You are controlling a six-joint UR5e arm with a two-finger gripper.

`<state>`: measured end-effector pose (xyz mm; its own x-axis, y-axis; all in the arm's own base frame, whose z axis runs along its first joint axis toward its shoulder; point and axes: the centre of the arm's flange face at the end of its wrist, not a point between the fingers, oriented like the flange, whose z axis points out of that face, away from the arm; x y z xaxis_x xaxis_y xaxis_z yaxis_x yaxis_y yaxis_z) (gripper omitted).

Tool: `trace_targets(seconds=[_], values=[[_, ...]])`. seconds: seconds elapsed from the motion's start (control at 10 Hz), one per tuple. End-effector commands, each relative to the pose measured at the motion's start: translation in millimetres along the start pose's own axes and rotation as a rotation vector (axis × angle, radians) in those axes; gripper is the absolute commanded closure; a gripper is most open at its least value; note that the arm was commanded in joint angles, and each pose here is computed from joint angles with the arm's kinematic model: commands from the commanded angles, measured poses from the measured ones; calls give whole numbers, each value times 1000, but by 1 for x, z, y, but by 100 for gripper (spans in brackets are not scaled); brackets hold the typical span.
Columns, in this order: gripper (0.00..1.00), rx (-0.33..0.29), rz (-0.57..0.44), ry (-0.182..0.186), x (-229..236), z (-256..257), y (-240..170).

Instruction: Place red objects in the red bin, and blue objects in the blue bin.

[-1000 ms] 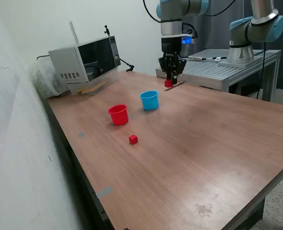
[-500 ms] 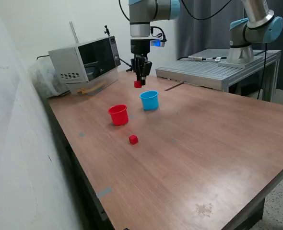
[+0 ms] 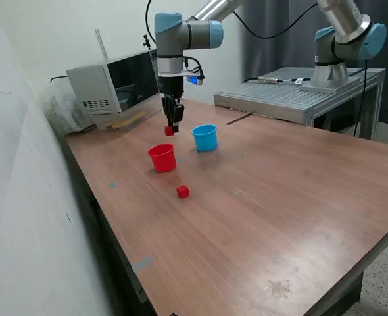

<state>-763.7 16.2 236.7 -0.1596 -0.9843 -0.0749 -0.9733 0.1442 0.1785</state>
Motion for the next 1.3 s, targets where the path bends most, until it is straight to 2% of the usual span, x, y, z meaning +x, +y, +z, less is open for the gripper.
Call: trace_targets(seconds=[0.0, 0.5, 0.6, 1.0, 1.2], values=[[100, 5, 20, -11, -16, 25, 8], [100, -36, 43, -19, -29, 38, 12], [0, -38, 45, -19, -31, 38, 12], [0, -38, 43, -18, -30, 36, 12], [0, -57, 34, -15, -28, 3, 6]])
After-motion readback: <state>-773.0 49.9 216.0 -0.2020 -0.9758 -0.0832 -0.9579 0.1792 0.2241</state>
